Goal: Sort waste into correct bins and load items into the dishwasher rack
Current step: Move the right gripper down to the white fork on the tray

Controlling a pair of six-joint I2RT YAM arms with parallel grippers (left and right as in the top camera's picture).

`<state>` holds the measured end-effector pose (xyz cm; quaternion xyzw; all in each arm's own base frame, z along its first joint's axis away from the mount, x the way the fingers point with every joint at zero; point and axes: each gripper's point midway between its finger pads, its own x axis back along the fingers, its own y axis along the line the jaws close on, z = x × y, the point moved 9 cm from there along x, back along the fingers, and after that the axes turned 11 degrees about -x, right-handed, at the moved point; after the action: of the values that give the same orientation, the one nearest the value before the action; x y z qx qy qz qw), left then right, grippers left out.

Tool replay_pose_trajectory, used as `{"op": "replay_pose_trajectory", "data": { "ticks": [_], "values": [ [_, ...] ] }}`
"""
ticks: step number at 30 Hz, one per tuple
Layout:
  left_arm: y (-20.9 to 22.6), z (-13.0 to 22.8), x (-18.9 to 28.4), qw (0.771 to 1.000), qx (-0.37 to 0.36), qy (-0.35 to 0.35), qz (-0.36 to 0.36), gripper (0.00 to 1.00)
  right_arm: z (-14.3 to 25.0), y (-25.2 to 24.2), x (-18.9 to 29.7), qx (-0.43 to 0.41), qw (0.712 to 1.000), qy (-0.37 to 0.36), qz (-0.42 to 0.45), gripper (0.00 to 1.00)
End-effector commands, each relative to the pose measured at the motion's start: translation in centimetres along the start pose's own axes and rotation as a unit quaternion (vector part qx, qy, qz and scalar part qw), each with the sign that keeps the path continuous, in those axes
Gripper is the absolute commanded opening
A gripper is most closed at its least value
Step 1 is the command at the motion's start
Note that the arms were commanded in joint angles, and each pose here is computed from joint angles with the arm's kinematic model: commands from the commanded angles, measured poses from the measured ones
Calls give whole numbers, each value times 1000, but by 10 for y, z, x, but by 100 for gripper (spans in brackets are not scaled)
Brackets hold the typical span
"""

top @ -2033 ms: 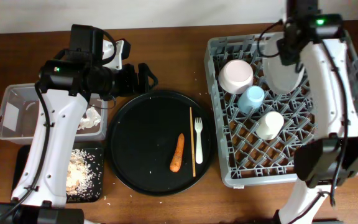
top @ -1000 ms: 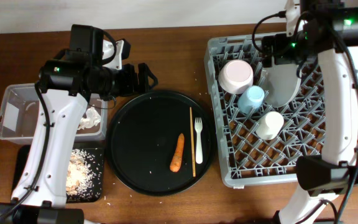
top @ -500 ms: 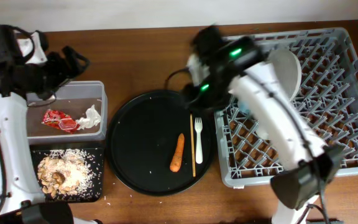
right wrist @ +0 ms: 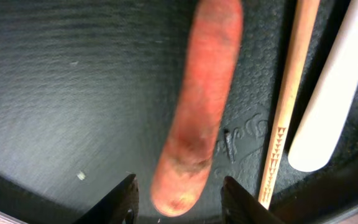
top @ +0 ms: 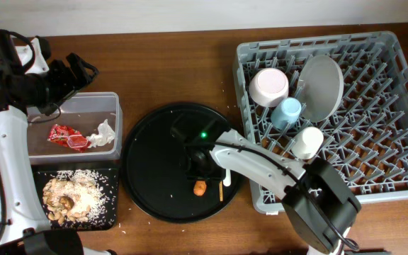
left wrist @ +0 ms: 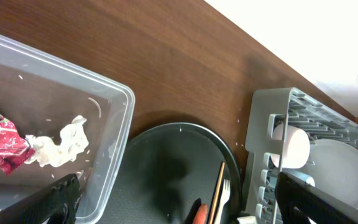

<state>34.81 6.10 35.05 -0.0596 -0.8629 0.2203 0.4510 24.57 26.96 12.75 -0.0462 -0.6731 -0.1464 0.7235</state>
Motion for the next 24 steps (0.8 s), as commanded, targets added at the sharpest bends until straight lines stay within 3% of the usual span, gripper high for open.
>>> {"op": "replay_pose_trajectory", "data": {
  "ticks": [1, 12, 16, 19, 24],
  "values": [
    [-4, -3, 9, 1000, -3, -15, 4, 99, 2, -6, -10, -21, 1000, -13, -1, 43],
    [-4, -3, 9, 1000, -3, -15, 4, 99, -28, -10, 6, -41, 998, -38, -16, 44],
    [-4, -3, 9, 1000, -3, -15, 4, 99, -50, -14, 38, 20, 999, -40, -12, 47],
    [-4, -3, 9, 1000, -3, -15, 4, 99, -50, -22, 36, 81, 996, -29, 5, 46],
    [-4, -3, 9, 1000, -3, -15, 4, 99, -54, -23, 31, 91, 995, -49, 16, 37]
  ]
}}
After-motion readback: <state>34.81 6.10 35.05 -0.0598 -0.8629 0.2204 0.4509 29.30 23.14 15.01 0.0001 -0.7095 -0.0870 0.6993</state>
